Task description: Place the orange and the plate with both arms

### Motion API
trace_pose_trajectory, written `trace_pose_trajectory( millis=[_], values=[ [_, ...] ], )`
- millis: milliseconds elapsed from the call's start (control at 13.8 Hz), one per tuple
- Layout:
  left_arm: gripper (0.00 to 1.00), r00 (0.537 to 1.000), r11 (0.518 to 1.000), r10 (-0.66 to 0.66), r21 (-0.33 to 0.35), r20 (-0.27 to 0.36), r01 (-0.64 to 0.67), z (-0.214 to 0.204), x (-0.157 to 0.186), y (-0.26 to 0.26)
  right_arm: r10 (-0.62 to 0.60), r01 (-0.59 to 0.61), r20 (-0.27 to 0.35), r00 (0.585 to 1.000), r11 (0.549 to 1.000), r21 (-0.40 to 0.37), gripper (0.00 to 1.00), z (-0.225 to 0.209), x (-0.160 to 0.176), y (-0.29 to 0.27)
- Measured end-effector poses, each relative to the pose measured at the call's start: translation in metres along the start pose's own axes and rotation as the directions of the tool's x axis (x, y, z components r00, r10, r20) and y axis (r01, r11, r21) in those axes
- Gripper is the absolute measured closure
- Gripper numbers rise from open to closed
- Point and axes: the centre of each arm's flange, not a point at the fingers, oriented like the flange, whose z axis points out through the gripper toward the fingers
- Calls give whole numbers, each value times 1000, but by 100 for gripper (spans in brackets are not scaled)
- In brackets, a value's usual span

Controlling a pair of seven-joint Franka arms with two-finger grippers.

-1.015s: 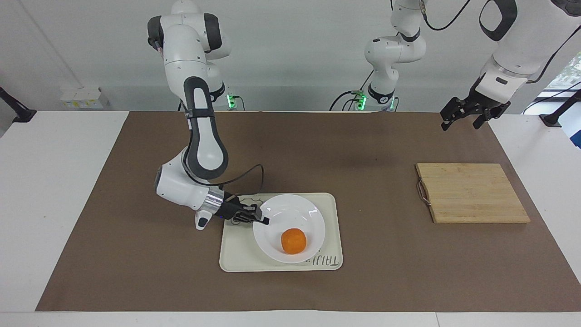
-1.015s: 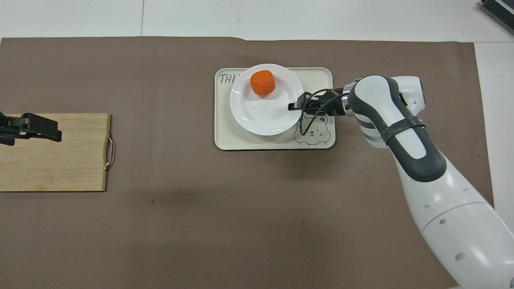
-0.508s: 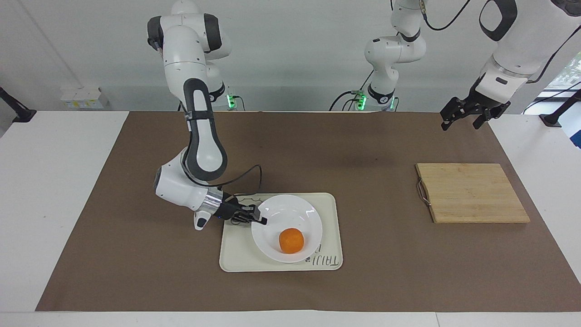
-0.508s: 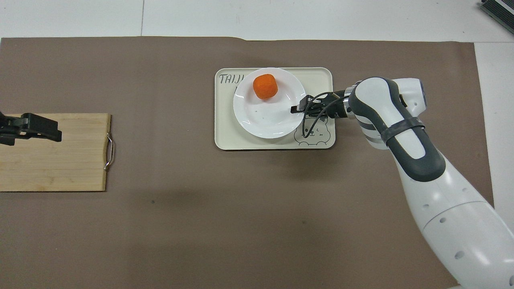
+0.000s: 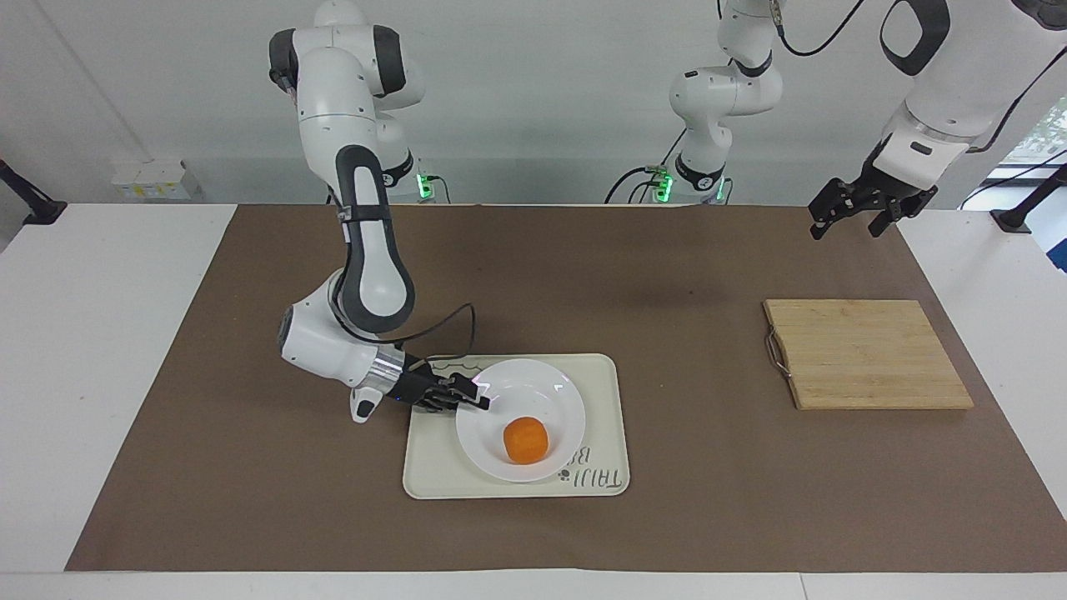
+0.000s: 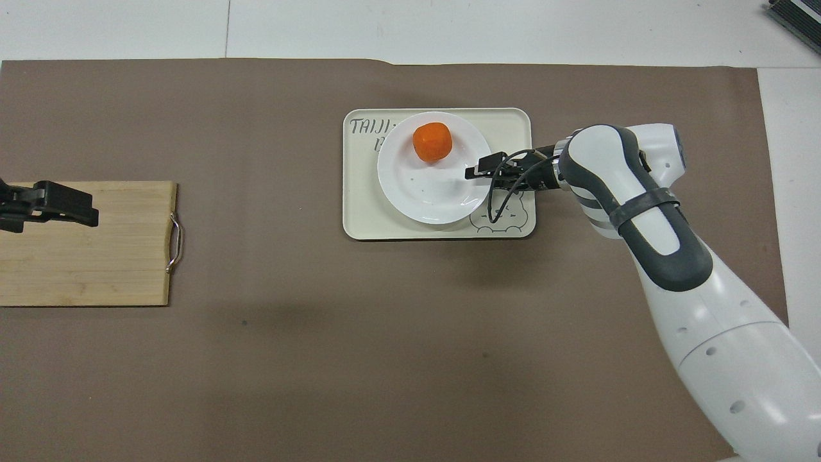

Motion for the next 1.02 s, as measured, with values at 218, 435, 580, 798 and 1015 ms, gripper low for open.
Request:
trace_pose_trajectory(
  millis=[218,435,580,798,1015],
  values=[
    [0,1000,1000,0,0,0,0,0,0,0,-78,79,11,997,986,-147,0,-23,2,-16],
    [0,1000,1000,0,0,0,0,0,0,0,-133,130,13,991,943,-307,0,-48,-1,-49],
    [0,1000,1000,0,0,0,0,0,0,0,-170,157,7,985,891,-425,0,-69,-4,-68],
    [0,1000,1000,0,0,0,0,0,0,0,-232,207,31,972,792,-574,0,-120,-14,-97],
    [0,1000,1000,0,0,0,0,0,0,0,-226,204,50,973,735,-646,0,-183,-30,-110]
  ],
)
